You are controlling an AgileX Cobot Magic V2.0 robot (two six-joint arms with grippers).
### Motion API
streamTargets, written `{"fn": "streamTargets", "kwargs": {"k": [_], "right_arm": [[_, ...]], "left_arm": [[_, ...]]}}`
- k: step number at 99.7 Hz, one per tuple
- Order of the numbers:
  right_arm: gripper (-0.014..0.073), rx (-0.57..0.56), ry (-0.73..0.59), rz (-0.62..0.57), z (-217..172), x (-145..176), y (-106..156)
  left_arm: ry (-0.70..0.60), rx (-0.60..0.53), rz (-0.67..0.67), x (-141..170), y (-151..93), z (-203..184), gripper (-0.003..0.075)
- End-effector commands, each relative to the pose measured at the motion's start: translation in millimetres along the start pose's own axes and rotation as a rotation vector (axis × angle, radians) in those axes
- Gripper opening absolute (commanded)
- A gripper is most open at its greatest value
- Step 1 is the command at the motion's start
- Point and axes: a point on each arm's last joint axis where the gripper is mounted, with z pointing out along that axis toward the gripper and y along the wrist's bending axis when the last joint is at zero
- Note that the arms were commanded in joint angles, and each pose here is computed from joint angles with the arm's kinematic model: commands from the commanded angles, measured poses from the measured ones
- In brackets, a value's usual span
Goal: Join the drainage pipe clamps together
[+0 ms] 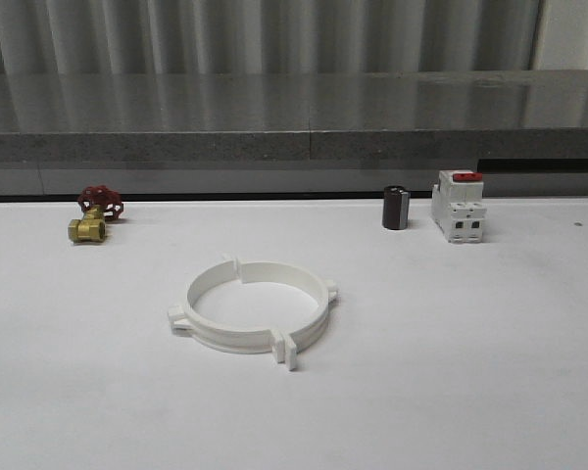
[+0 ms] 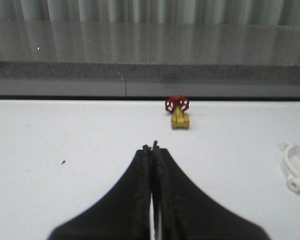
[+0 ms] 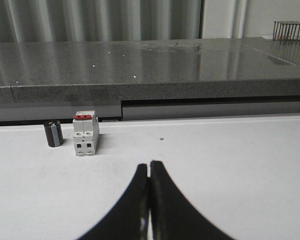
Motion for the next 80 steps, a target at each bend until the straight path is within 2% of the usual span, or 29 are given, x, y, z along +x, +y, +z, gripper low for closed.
{"fn": "streamTargets", "kwargs": {"k": [1,6,80], "right_arm": [[-0.0067,-0.012,-0.12,-0.008,-3.0,-13.9,1.4],[-0.0067,-0.012,-0.117,-0.008,-2.7,-13.8,1.4],[-0.0067,-0.012,-0.114,-0.008,-2.5,-13.6,1.4]], "left_arm": [[-0.144,0.003,-0.009,-3.2,0.3,-0.7,-0.002],[-0.113,0.0,-0.015,-0.8,0.5,-0.6,-0.002],[-0.121,0.001,-0.015,-1.5,0.4,-0.7,-0.002]]}}
